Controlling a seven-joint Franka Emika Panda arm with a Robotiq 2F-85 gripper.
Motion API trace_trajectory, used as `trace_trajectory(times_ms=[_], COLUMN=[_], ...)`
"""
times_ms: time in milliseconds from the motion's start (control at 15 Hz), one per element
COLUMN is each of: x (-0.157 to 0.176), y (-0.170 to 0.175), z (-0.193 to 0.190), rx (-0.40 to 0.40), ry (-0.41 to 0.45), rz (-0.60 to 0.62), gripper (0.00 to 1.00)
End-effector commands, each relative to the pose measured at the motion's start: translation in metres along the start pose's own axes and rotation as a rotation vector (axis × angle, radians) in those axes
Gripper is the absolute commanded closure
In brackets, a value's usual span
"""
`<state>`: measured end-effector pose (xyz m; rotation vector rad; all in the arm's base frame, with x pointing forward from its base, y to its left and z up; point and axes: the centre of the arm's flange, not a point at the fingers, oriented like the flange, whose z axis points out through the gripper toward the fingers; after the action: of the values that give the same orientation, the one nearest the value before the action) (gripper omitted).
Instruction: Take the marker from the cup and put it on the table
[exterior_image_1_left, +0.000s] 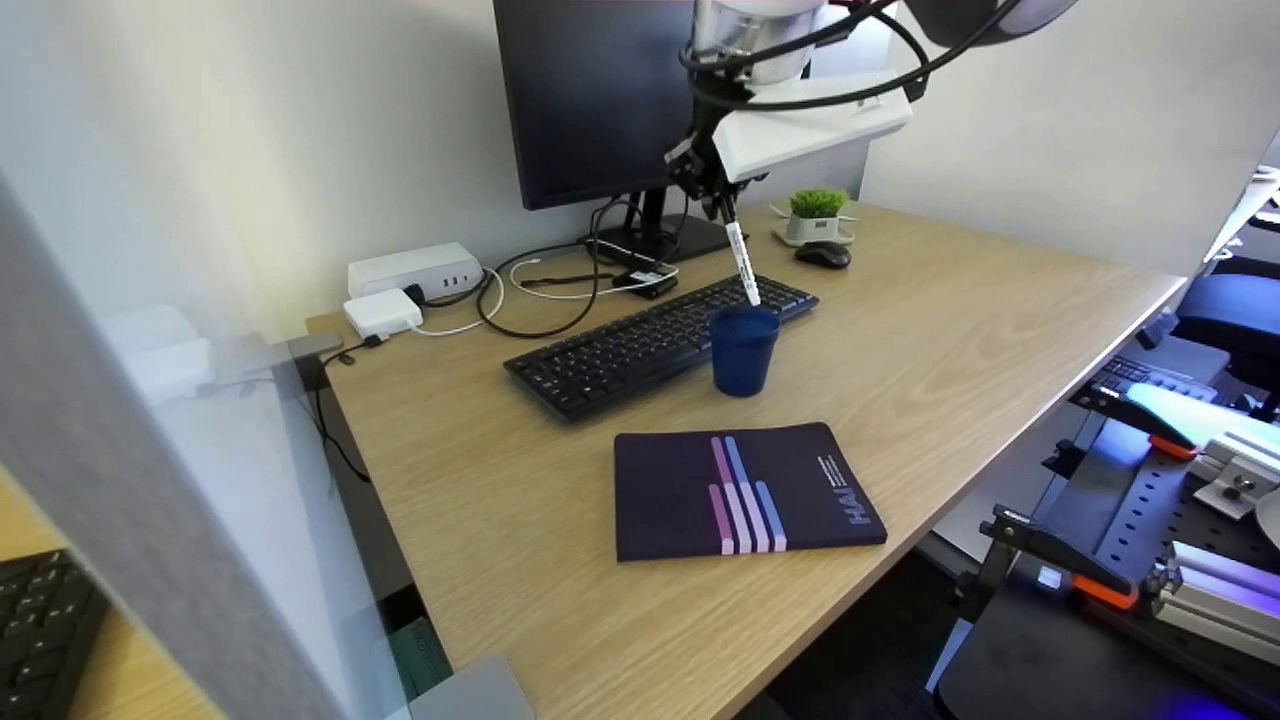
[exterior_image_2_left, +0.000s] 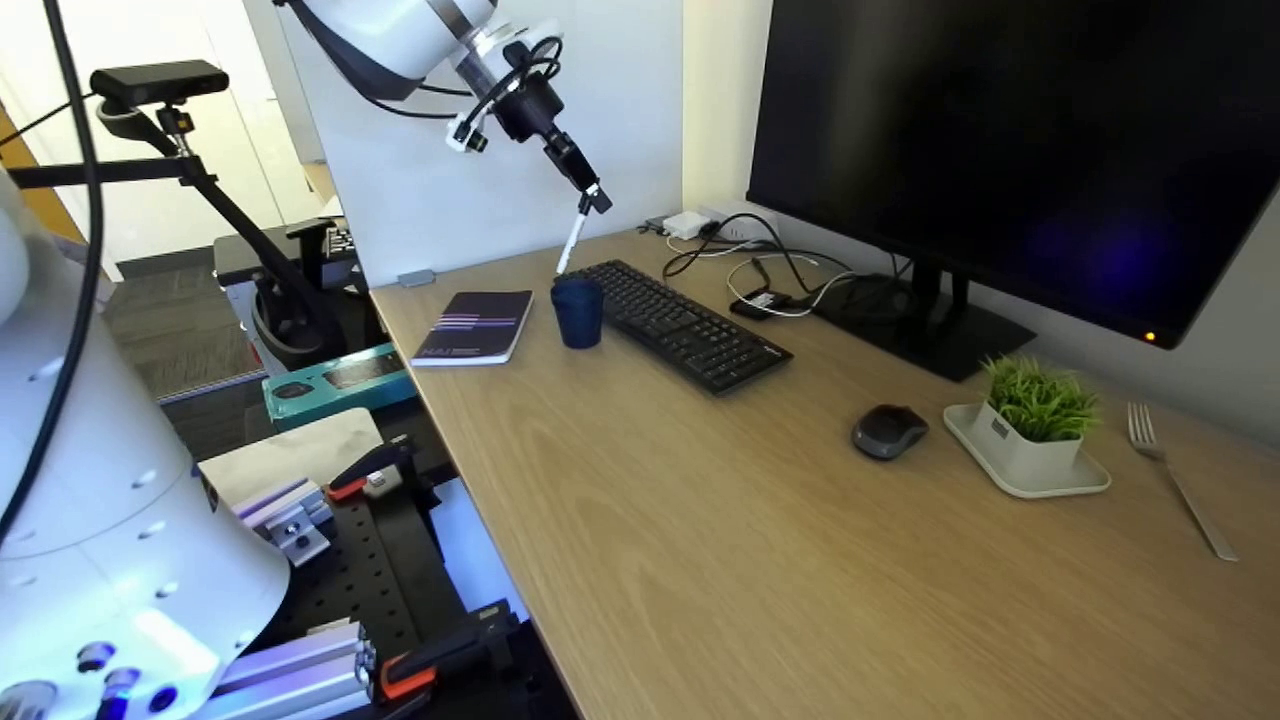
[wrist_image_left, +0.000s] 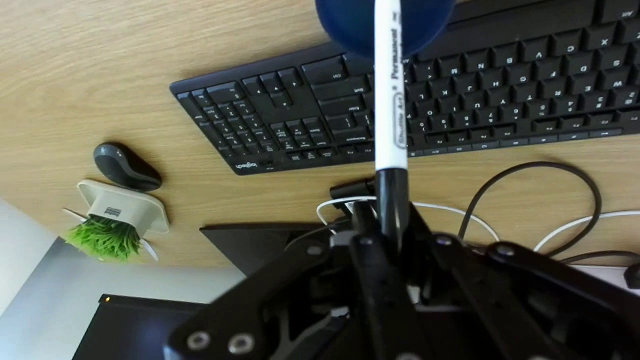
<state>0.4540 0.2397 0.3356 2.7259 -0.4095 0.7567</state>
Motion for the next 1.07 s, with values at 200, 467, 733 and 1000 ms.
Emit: trace_trajectory(times_ms=[200, 467, 733, 1000], x=[0.023, 0.042, 0.048, 0.043], y=[0.042, 0.090, 0.148, 0.200], z=[-0.039, -0.023, 0.007, 0.030], rx=[0.015, 0.055, 0.065, 0.074], ry=[-0.093, -0.233, -0.353, -0.438], rz=[-0.021, 0.019, 0.052, 0.073], gripper=[0.96, 0.96, 0.96, 0.96])
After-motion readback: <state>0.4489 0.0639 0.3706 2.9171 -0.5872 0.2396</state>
